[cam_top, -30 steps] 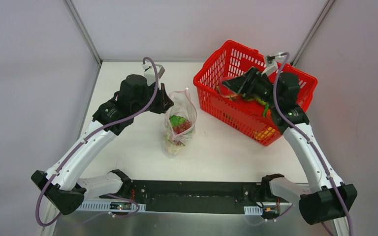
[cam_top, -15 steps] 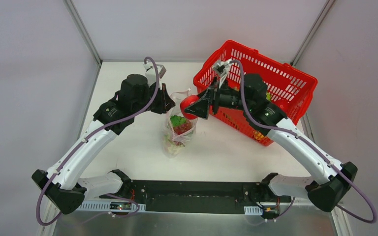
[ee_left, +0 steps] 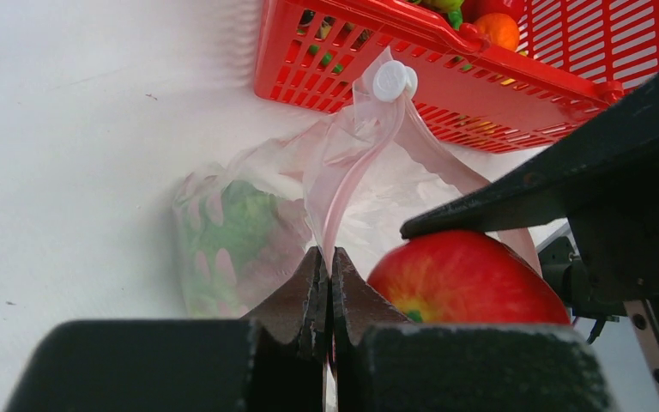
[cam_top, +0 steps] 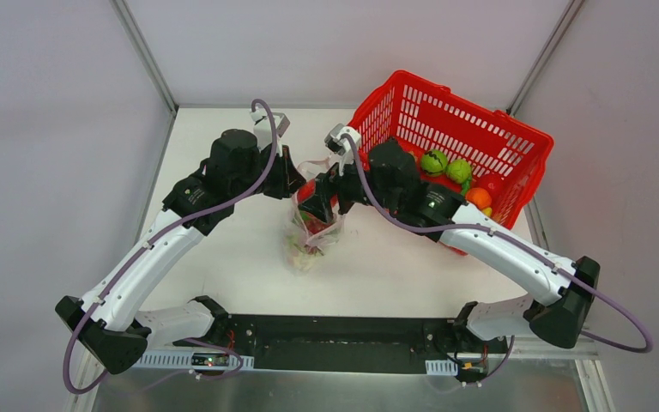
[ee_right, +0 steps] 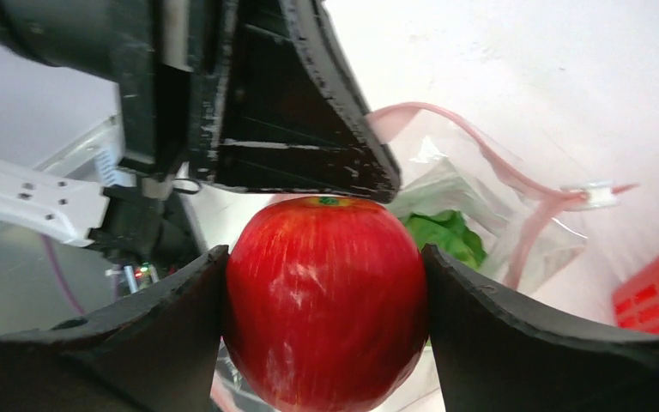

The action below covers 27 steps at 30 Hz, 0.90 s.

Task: Place the food in the zip-top bag and seal the zipper
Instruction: Place the fake fruit in the zipper food storage bag, then pick up the fake fruit from the bin.

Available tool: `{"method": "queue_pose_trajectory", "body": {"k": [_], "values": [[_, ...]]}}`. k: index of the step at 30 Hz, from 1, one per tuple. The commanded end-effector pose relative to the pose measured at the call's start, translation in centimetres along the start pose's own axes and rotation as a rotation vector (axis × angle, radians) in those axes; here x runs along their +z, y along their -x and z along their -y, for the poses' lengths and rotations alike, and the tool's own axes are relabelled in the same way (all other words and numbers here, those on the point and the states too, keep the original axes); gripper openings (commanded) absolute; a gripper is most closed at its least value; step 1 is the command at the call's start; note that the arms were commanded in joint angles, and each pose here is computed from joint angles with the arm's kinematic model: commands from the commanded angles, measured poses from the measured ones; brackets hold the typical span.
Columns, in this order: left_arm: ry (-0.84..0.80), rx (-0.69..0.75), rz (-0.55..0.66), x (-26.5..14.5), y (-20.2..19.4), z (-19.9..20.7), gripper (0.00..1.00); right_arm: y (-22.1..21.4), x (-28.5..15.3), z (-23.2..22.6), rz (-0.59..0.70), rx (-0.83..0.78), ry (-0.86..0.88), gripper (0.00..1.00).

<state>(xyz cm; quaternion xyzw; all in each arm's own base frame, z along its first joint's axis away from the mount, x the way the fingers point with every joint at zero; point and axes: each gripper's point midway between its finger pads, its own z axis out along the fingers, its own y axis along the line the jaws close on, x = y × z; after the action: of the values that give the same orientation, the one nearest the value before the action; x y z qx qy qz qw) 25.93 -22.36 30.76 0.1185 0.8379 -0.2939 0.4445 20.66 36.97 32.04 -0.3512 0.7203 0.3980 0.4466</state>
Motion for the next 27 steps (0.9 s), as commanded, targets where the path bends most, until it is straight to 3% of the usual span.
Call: {"method": "queue_pose_trajectory", "body": {"k": [1, 12, 20, 27], "values": [[-0.019, -0.001, 0.063, -0.2, 1.6, 0.5, 0.0, 2.6, -0.2, 2.3, 0.072, -0.08, -0.149, 0.72], [-0.003, 0.008, 0.077, -0.5, 1.8, 0.1, 0.0, 3.4, -1.0, 2.3, 0.134, -0.09, -0.159, 0.89], [-0.009, 0.008, 0.072, -0.4, 1.9, 0.3, 0.0, 5.1, -2.5, 1.9, 0.234, -0.079, -0.161, 0.91], [-0.003, 0.006, 0.074, -0.5, 1.9, 0.2, 0.0, 7.8, -7.0, 6.6, 0.467, 0.006, -0.456, 0.92]]}}
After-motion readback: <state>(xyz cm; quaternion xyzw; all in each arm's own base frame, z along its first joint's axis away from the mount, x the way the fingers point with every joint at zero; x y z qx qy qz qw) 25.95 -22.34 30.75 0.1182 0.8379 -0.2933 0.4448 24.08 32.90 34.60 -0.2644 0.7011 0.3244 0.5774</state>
